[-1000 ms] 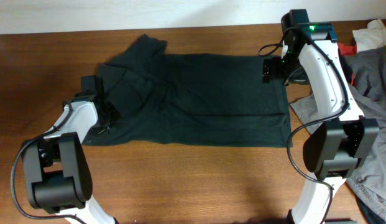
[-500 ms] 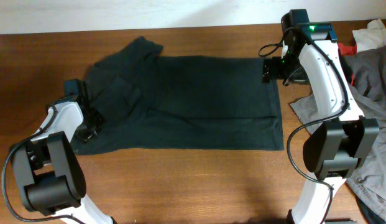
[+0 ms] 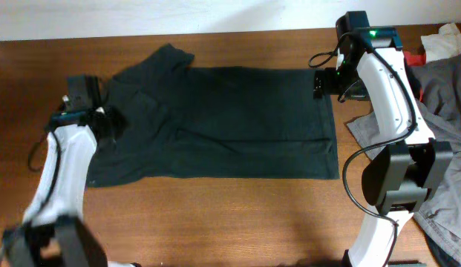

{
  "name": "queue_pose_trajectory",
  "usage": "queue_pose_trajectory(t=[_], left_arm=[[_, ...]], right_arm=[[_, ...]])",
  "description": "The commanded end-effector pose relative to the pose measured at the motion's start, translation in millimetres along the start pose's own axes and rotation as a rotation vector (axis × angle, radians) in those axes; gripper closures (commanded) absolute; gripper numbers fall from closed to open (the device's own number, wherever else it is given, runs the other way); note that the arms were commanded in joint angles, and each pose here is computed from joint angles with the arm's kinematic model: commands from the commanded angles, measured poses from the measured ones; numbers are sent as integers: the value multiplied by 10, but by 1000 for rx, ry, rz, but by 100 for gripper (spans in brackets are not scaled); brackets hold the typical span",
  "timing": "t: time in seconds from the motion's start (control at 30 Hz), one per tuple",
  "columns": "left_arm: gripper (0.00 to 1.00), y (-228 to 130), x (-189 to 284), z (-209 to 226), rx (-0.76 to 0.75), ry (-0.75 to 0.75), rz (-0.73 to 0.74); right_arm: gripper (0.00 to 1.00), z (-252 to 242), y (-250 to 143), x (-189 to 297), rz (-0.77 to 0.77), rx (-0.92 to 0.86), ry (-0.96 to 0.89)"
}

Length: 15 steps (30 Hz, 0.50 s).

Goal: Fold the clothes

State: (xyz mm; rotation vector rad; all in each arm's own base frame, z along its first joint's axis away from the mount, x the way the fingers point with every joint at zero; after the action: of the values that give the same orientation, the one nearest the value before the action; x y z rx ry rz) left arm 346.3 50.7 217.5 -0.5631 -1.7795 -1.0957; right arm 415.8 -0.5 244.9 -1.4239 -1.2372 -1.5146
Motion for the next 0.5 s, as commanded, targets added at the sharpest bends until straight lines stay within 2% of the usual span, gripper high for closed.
queue_pose_trajectory(t=[0.0,0.07,0.13,0.2,0.23,0.27,0.3,0.33,0.37,0.47], left_arm=[[98,138,670,-153,-7,-133,-196],[93,152,892,-153,-6,-162,-267],[82,146,1026,-132,-3,-161,-307],[53,137,1086,-106,2,-142,-327],[43,133,1089,-90,5,-124,-329],[31,125,1086,-81,6,-114,-325],[13,108,1069,-73,6,-106,-310],[1,94,1056,-67,5,-101,-296],[1,79,1042,-61,4,-94,-283],[1,62,1029,-54,4,-88,-269]], right_arm=[[1,-37,35,54,-42,-24,-8],[1,5,92,59,-75,-29,38],[1,44,80,61,-58,-26,91],[1,65,34,63,-20,-13,129],[12,99,11,62,5,-13,177],[39,160,-24,46,42,-6,242],[67,231,-62,36,75,16,306],[89,311,-103,30,100,45,360],[96,403,-158,8,126,73,395],[96,672,-358,-81,183,146,399]])
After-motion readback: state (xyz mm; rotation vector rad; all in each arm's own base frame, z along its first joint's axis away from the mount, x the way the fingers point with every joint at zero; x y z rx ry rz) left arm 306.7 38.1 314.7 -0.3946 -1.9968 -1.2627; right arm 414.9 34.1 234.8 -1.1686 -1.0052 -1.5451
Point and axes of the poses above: each gripper's point midway between its finger pads, its own x axis back along the fingers, its own z axis along the line the jaws close on, y = z × x, the point moved 10 cm from there along x, back along the fingers, and after that the axes turned 9 degrees about -x, right-handed, at the moved point
